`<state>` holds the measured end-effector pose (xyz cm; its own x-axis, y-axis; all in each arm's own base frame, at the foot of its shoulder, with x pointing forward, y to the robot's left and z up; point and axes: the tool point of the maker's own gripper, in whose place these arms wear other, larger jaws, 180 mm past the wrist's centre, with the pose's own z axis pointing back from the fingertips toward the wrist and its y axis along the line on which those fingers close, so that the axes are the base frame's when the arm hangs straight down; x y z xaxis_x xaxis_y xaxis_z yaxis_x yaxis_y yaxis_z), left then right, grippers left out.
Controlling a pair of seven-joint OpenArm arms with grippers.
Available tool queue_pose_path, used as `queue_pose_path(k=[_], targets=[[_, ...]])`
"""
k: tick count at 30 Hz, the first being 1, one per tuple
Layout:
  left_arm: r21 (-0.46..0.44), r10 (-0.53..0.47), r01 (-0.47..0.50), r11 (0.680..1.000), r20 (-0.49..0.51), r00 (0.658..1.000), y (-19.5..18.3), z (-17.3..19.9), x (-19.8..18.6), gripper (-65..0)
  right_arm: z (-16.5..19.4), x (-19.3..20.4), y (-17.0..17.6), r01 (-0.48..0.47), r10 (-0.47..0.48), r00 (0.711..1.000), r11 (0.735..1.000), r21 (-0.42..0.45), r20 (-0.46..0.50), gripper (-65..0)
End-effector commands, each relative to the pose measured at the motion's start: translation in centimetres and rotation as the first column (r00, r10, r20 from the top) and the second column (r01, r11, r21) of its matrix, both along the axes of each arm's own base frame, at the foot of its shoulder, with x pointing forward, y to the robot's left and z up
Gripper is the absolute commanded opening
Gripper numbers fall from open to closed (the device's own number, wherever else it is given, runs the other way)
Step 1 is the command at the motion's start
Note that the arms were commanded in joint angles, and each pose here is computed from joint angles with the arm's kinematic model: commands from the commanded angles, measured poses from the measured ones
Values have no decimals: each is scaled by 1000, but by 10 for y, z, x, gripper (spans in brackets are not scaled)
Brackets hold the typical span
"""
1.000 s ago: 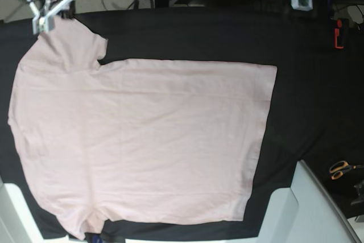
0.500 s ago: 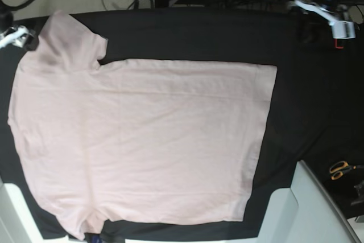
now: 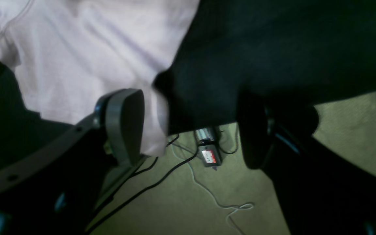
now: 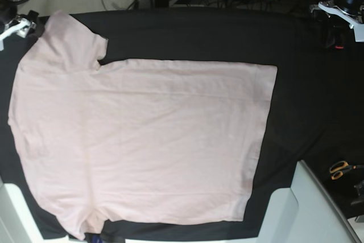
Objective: Fold the T-shirt properly
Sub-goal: 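Move both grippers down to the shirt's shoulder and hem corners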
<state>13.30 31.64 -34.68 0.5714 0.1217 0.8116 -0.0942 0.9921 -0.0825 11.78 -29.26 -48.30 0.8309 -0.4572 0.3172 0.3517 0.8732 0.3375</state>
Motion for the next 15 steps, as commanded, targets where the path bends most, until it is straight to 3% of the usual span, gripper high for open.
queue_pose_path(k=[1, 5, 10, 15], targets=[[9, -13, 13, 1000, 33, 999, 1, 10, 4, -564, 6, 3, -4, -9, 9, 1000, 1000, -15, 21, -227], [8, -12, 12, 1000, 43, 999, 1, 11, 8, -564, -2, 0, 22, -91, 91, 996, 996, 17, -6, -230], [9, -13, 13, 1000, 43, 999, 1, 12, 8, -559, -6, 0, 50, -120, 119, 993, 989, 87, 16, -231], [3, -14, 14, 1000, 46, 999, 0, 11, 9, -559, -7, 1, 56, -134, 133, 991, 986, 100, 20, -234]])
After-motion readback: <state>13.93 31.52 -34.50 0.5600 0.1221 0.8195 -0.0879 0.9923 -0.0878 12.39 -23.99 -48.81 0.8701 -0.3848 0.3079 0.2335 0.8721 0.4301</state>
